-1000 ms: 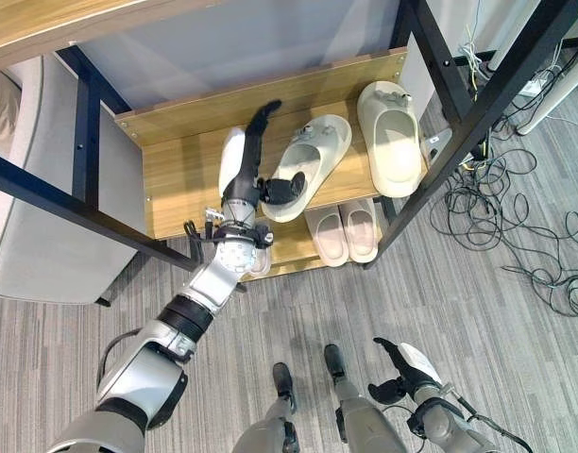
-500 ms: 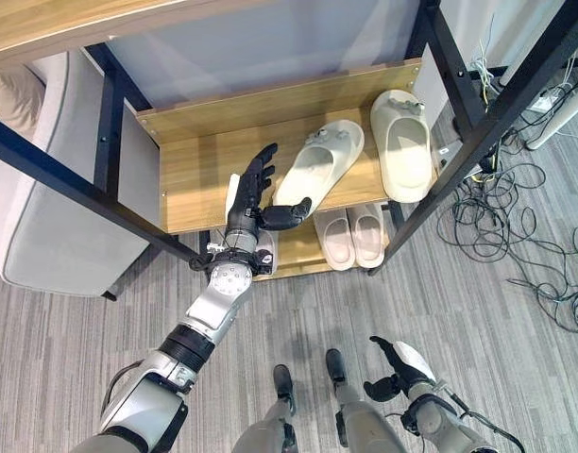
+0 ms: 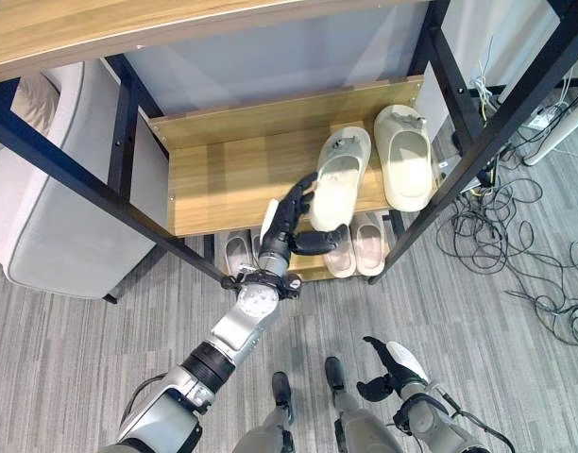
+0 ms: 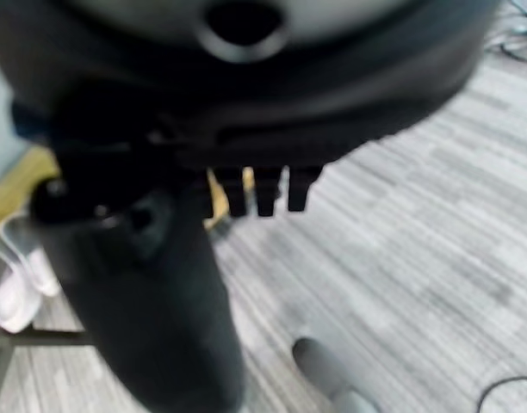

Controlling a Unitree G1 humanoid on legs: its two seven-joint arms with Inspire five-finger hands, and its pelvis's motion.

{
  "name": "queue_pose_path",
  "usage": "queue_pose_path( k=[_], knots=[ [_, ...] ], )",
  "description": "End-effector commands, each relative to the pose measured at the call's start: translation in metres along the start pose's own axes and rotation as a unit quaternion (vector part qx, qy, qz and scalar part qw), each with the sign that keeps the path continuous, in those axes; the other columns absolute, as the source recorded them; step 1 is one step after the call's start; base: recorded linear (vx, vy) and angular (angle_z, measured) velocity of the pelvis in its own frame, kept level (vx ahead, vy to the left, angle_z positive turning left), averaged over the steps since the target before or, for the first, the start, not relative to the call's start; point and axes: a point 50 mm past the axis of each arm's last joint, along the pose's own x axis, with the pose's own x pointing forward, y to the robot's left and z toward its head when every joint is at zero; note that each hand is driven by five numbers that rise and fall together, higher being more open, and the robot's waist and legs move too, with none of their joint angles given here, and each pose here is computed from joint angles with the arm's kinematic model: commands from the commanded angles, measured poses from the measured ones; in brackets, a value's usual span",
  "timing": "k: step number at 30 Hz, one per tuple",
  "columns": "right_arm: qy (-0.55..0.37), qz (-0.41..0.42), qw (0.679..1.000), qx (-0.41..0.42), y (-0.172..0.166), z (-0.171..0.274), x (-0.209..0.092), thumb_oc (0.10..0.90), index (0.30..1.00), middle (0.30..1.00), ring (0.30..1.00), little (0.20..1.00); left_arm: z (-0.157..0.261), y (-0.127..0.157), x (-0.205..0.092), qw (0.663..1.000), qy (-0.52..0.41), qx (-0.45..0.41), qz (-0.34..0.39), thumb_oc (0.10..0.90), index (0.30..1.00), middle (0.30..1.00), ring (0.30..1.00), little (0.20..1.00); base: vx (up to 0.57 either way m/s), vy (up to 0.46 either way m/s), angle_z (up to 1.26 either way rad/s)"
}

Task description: Arrange the slippers neatly on the shoe rack.

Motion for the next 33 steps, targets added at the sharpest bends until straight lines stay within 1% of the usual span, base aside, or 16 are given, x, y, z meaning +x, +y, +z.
queue_pose_path(
  k=[1,2,4,5,8,16,21,22,25,29,33],
  knots=[
    [0.008,0.000,1.000,0.003,0.014,-0.008,-0.010,0.800,0.900,0.900,0.900,0.900,0.027,-0.027,0.001,0.994,-0.078,-0.056,-0.049,0.800,0.900,0.900,0.900,0.900,0.00,0.000,0.00],
    [0.006,0.001,1.000,0.001,0.015,-0.007,-0.010,0.800,0.900,0.900,0.900,0.900,0.029,-0.035,0.001,0.993,-0.078,-0.062,-0.062,0.800,0.900,0.900,0.900,0.900,0.00,0.000,0.00],
    [0.007,0.001,1.000,0.001,0.015,-0.008,-0.010,0.800,0.900,0.900,0.900,0.900,0.029,-0.038,0.001,0.993,-0.078,-0.064,-0.068,0.800,0.900,0.900,0.900,0.900,0.00,0.000,0.00],
    [0.006,0.002,1.000,0.000,0.015,-0.008,-0.010,0.800,0.900,0.900,0.900,0.900,0.031,-0.045,0.002,0.992,-0.080,-0.062,-0.077,0.800,0.900,0.900,0.900,0.900,0.00,0.000,0.00],
    [0.008,0.002,1.000,-0.001,0.015,-0.009,-0.010,0.800,0.900,0.900,0.900,0.900,0.035,-0.047,0.005,0.991,-0.087,-0.053,-0.082,0.800,0.900,0.900,0.900,0.900,0.00,0.000,0.00],
    [0.022,0.010,1.000,-0.003,0.018,-0.015,-0.012,0.800,0.900,0.900,0.900,0.900,0.039,-0.023,0.011,0.994,-0.098,-0.024,-0.048,0.800,0.900,0.900,0.900,0.900,0.01,-0.004,-0.03],
    [0.026,0.019,0.999,-0.002,0.023,-0.014,-0.011,0.800,0.900,0.900,0.900,0.900,0.042,-0.003,0.015,0.994,-0.106,-0.008,-0.010,0.800,0.900,0.900,0.900,0.900,0.00,0.000,0.00],
    [0.026,0.019,0.999,-0.002,0.023,-0.013,-0.011,0.800,0.900,0.900,0.900,0.900,0.042,-0.003,0.015,0.994,-0.106,-0.007,-0.010,0.800,0.900,0.900,0.900,0.900,0.00,0.000,0.00],
    [0.026,0.022,0.999,-0.001,0.025,-0.011,-0.010,0.800,0.900,0.900,0.900,0.900,0.045,0.010,0.016,0.993,-0.113,-0.007,0.021,0.800,0.900,0.900,0.900,0.900,0.00,0.000,0.00],
    [0.029,0.026,0.999,-0.002,0.027,-0.012,-0.009,0.800,0.900,0.900,0.900,0.900,0.044,0.016,0.020,0.994,-0.107,0.000,0.035,0.800,0.900,0.900,0.900,0.900,0.01,0.006,0.03],
    [0.034,0.033,0.999,-0.005,0.029,-0.014,-0.010,0.800,0.900,0.900,0.900,0.900,0.043,0.014,0.028,0.994,-0.098,0.015,0.037,0.800,0.900,0.900,0.900,0.900,0.00,0.000,0.00]
  ],
)
